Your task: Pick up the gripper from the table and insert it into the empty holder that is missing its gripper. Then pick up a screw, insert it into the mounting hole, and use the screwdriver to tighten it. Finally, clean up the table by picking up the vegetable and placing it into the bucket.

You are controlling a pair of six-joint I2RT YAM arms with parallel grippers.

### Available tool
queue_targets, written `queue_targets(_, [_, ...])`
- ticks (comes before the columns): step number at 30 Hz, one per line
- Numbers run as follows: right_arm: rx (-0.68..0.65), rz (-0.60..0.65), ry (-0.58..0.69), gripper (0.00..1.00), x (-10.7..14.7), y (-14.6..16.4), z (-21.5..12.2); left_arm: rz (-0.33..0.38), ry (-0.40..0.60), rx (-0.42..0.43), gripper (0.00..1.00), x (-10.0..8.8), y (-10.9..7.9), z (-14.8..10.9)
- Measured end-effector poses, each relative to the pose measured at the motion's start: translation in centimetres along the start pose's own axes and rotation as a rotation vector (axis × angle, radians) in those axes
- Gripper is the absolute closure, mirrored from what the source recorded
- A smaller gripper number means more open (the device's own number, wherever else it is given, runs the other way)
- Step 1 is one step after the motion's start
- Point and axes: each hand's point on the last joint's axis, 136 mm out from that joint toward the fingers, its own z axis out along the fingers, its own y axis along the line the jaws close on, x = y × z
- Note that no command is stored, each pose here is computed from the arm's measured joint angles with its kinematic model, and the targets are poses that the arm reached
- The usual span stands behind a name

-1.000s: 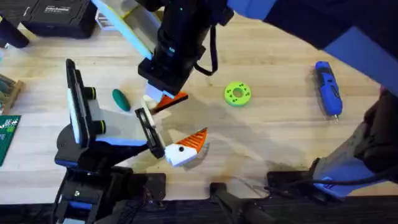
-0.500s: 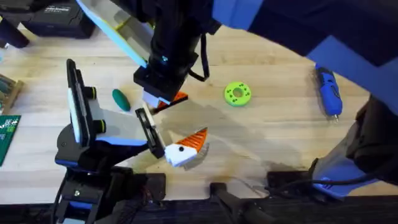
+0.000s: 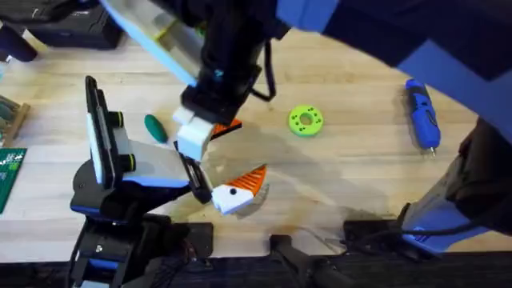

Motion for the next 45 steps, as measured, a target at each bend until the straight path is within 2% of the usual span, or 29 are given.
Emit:
queue_targets(1, [0.000, 0.012, 0.003, 0.028, 0.1, -0.5, -0.1, 0.001, 0.000, 0.000, 0.014, 0.0, 0.0, 0.0])
queue_targets(2, [0.002, 0.022, 0.002, 0.015, 0.2, -0.9, -0.2, 0.003, 0.000, 0.000, 0.014, 0.0, 0.0, 0.0])
queue_targets(7, [0.008, 0.054, -0.038, 0.009, 0.0, -2.2, -1.5, 0.004, 0.000, 0.000, 0.015, 0.0, 0.0, 0.0])
queue_targets(14, [0.031, 0.131, -0.163, 0.007, 1.7, -4.5, -7.5, 0.004, 0.000, 0.000, 0.015, 0.0, 0.0, 0.0])
queue_targets(17, [0.028, 0.172, -0.204, 0.007, 3.1, -5.5, -8.5, 0.004, 0.000, 0.001, 0.015, 0.0, 0.0, 0.0])
queue_targets(21, [0.020, 0.244, -0.237, 0.009, 5.7, -6.6, -7.6, 0.005, 0.000, 0.000, 0.015, 0.0, 0.0, 0.0])
queue_targets(24, [0.013, 0.312, -0.270, 0.008, 8.5, -7.1, -7.0, 0.005, 0.000, 0.000, 0.015, 0.0, 0.0, 0.0])
queue_targets(28, [-0.029, 0.344, -0.424, 0.008, 11.3, -6.6, -8.0, 0.005, 0.000, 0.000, 0.015, 0.0, 0.0, 0.0])
queue_targets(31, [-0.083, 0.317, -0.566, 0.008, 12.6, -5.4, -9.4, 0.006, 0.000, 0.000, 0.016, 0.0, 0.0, 0.0])
queue_targets(34, [-0.134, 0.273, -0.627, 0.008, 14.1, -4.1, -9.4, 0.007, 0.000, 0.000, 0.015, 0.0, 0.0, 0.0])
queue_targets(40, [-0.192, 0.117, -0.584, 0.008, 16.7, -2.3, -6.3, 0.007, 0.000, 0.000, 0.015, 0.0, 0.0, 0.0])
queue_targets(45, [-0.185, -0.006, -0.597, 0.008, 16.8, -1.8, -6.1, 0.007, 0.000, 0.000, 0.015, 0.0, 0.0, 0.0])
